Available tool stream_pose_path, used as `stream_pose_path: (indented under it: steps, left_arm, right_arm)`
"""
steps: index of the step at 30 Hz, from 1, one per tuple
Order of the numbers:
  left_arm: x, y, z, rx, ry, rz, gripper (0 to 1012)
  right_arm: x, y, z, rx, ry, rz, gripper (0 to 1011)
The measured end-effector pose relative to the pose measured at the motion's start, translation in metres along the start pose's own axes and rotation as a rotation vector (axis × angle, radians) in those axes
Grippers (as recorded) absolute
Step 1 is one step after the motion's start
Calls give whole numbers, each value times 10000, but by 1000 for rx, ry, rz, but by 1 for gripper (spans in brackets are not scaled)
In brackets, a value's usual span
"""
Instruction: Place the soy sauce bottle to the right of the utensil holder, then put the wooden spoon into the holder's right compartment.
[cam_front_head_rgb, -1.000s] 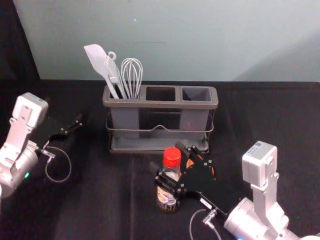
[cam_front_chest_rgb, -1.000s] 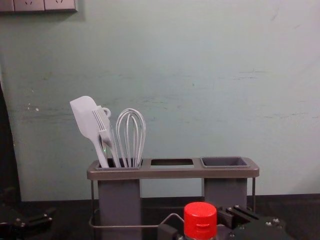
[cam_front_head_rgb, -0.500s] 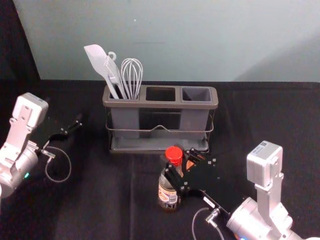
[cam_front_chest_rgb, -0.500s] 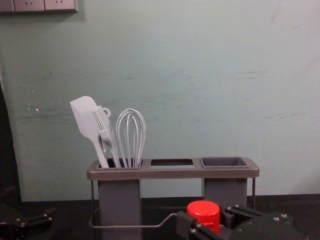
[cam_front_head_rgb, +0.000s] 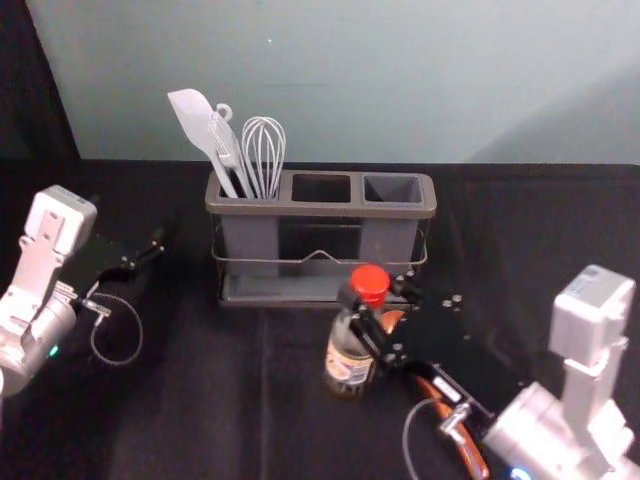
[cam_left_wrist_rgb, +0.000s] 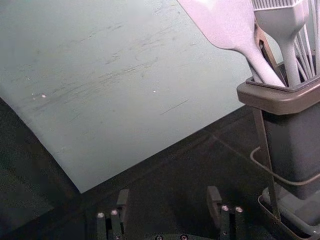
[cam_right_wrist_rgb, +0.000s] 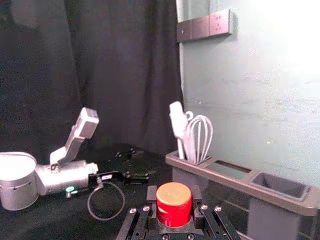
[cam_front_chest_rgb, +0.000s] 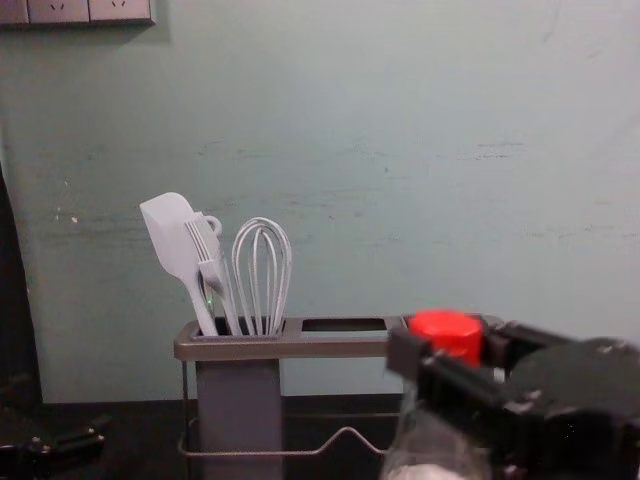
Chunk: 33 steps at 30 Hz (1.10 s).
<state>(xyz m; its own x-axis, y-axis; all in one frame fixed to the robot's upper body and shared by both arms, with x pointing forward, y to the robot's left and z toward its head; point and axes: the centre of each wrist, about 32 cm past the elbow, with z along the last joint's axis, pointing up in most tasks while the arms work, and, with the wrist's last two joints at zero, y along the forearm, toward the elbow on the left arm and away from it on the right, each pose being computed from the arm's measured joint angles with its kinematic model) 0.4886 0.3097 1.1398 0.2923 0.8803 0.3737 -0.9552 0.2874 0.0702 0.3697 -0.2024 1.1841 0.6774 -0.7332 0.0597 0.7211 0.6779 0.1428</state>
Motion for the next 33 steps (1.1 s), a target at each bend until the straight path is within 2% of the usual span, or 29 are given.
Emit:
stream_pose_path:
  steps: [3, 7, 18, 26, 33]
  left_arm:
    - [0, 0, 0, 0, 0, 0, 1000]
    - [0, 0, 0, 0, 0, 0, 1000]
    - [0, 0, 0, 0, 0, 0, 1000]
    - [0, 0, 0, 0, 0, 0, 1000]
    - [0, 0, 0, 0, 0, 0, 1000]
  right_arm:
    - [47, -46, 25, 2, -2, -13, 388]
    - [162, -140, 51, -9, -17, -40, 388]
    - [591, -431, 42, -39, -71, -137, 388]
    - [896, -399, -10, -42, -102, -177, 388]
    - [1042, -295, -61, -44, -104, -171, 388]
